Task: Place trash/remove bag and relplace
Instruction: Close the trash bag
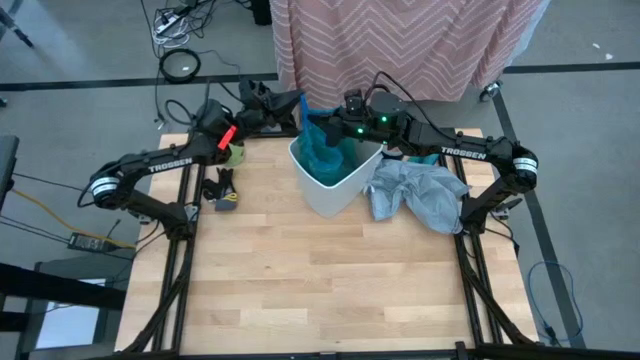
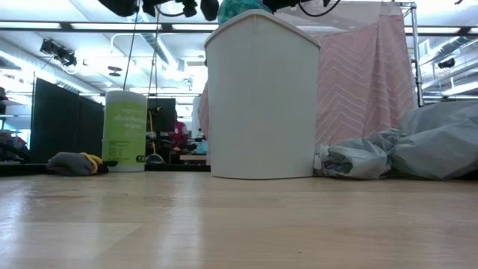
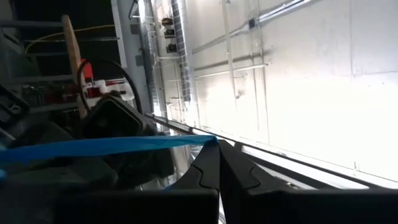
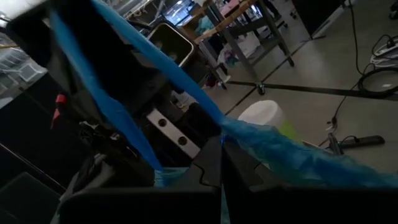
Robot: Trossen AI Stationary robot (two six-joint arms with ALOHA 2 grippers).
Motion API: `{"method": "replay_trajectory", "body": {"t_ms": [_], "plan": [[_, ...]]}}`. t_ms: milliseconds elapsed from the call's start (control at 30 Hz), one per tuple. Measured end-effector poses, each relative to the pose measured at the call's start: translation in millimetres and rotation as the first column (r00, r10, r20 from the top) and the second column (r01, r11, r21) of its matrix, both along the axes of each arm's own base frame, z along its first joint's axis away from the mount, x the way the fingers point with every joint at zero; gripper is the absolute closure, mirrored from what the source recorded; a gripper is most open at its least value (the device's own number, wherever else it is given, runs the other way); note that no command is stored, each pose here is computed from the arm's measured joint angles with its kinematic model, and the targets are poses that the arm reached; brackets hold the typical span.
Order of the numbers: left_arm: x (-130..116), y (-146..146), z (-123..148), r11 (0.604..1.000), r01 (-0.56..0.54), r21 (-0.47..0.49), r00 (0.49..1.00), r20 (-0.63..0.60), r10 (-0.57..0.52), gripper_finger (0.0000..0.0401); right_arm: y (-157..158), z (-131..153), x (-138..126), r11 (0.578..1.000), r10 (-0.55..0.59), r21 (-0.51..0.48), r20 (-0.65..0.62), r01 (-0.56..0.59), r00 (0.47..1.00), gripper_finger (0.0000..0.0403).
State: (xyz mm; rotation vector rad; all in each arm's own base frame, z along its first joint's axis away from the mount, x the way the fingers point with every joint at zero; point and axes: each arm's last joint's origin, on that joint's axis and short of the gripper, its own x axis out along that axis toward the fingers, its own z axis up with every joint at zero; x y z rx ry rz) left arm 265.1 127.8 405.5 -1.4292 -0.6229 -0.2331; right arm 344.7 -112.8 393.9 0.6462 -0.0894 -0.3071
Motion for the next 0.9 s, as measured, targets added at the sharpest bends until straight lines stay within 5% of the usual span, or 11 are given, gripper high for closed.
{"method": "replay_trajectory", "body": {"t_ms": [400, 900], "plan": [[34, -6, 21, 0.991, 0.121, 0.060, 0.992, 0.020, -0.122, 0.0399, 0, -1, 0, 1.000, -0.003, -0.004, -0.010, 0.003, 1.000, 0.0403], [27, 5, 30, 0.989, 0.134, 0.059, 0.986, 0.096, -0.139, 0.0399, 0, -8, 0, 1.000, -0.001, 0.002, -0.083, 0.001, 0.997, 0.0403]]}}
